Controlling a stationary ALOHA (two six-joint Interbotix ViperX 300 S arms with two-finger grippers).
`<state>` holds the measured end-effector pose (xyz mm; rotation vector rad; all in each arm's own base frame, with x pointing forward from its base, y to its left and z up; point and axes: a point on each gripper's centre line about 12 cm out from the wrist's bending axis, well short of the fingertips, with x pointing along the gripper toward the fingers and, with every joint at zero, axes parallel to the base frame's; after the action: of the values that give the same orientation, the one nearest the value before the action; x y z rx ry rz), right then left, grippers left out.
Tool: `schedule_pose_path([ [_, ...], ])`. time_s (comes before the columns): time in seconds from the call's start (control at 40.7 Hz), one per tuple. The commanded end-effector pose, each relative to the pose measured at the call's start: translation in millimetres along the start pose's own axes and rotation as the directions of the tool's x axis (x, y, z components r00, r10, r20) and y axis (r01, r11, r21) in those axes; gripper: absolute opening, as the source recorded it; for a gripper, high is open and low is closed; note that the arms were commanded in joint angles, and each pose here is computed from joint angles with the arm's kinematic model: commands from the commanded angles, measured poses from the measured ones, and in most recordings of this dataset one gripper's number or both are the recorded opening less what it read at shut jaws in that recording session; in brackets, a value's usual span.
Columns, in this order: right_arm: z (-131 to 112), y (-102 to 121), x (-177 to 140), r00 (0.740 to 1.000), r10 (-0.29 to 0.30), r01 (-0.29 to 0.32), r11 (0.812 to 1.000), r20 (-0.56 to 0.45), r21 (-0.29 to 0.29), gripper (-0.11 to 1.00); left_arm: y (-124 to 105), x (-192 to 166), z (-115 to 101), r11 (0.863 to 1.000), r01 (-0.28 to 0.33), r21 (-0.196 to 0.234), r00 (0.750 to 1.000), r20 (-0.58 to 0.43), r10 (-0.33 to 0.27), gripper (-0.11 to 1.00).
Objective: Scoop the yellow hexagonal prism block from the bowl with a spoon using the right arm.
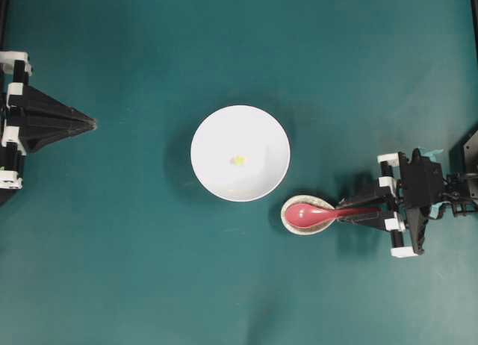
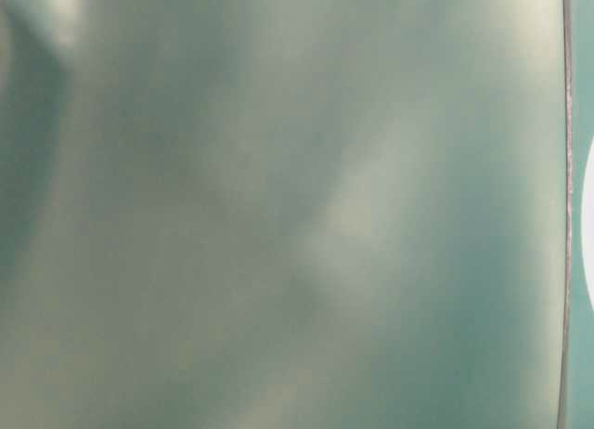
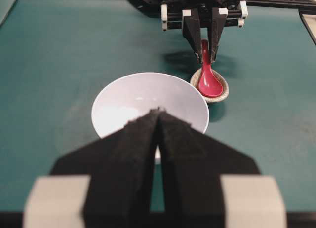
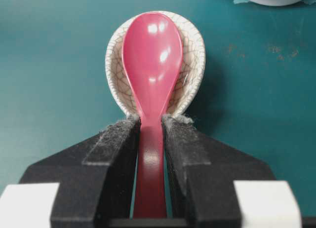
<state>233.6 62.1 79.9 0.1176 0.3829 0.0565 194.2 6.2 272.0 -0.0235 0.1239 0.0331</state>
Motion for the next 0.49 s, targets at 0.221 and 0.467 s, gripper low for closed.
schedule_pose_path([
  [0.221, 11.4, 4.4, 1.4, 0.999, 0.014, -0.015, 1.000, 0.047, 0.009, 0.23, 0.4, 1.8, 6.2, 1.000, -0.003, 0.001, 1.000, 0.014, 0.003, 0.00],
  [0.467, 23.9, 4.3, -3.0, 0.995, 0.018, -0.020, 1.000, 0.096, 0.017, 0.23, 0.4, 1.9, 6.8, 1.000, -0.002, 0.001, 1.000, 0.015, 0.002, 0.00],
])
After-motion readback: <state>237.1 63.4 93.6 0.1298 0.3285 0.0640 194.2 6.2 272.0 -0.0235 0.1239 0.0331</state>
